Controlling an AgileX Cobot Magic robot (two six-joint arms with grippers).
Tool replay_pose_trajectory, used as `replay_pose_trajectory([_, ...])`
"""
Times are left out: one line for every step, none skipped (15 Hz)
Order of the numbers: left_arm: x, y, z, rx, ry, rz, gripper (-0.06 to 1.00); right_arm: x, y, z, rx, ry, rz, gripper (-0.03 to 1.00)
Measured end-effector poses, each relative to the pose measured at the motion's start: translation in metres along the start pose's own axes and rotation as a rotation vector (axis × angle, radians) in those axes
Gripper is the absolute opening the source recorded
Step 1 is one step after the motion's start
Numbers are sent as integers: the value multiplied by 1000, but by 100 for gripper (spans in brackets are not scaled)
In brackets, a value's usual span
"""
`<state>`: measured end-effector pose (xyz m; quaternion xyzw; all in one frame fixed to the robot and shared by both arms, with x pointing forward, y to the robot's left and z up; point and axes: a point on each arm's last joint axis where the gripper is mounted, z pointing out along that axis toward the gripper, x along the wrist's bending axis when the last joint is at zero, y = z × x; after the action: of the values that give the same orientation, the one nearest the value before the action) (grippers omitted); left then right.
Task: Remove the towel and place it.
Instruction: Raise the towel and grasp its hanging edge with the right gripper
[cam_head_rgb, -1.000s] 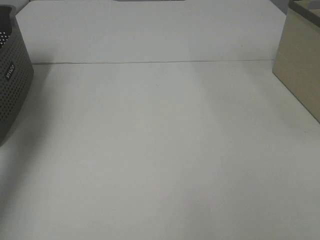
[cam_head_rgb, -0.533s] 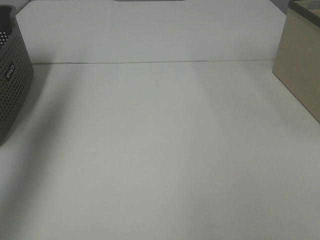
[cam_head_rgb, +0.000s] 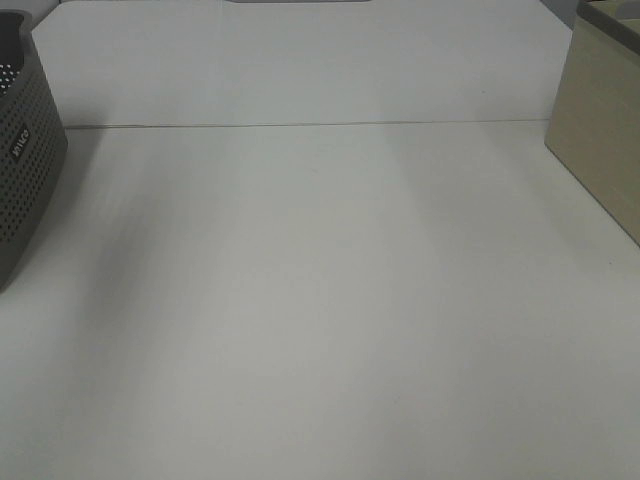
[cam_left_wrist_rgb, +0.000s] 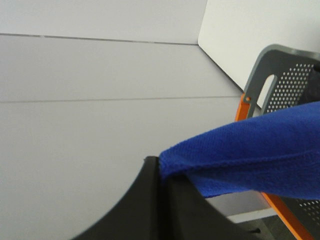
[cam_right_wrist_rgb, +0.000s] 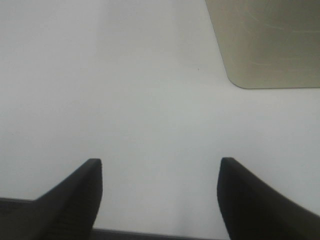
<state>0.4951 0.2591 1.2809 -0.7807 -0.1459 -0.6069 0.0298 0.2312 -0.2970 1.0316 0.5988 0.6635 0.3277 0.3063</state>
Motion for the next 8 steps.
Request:
replay_pose_trajectory([0, 9, -6, -44, 11, 15, 0, 2, 7, -1, -37, 21, -27, 66])
replay_pose_trajectory([-1, 21, -13, -96, 30, 40, 0, 5, 17, 1, -83, 62, -54, 66])
replay_pose_trajectory([-2, 32, -19, -142, 49, 66, 0, 10, 28, 5, -124, 109, -85, 66])
replay_pose_trajectory([-3, 42, -26, -189, 62, 88, 0, 14, 39, 11, -148, 160, -103, 66])
replay_pose_trajectory([-6, 53, -33, -241, 64, 103, 0, 16, 45, 15, -150, 190, -112, 66])
replay_pose_trajectory([-7, 58, -36, -262, 65, 109, 0, 21, 56, 23, -160, 246, -126, 66])
replay_pose_trajectory([-11, 67, -44, -309, 59, 120, 0, 26, 65, 32, -149, 315, -139, 66])
replay_pose_trajectory([-14, 75, -51, -351, 55, 129, 0, 32, 73, 42, -150, 386, -176, 66])
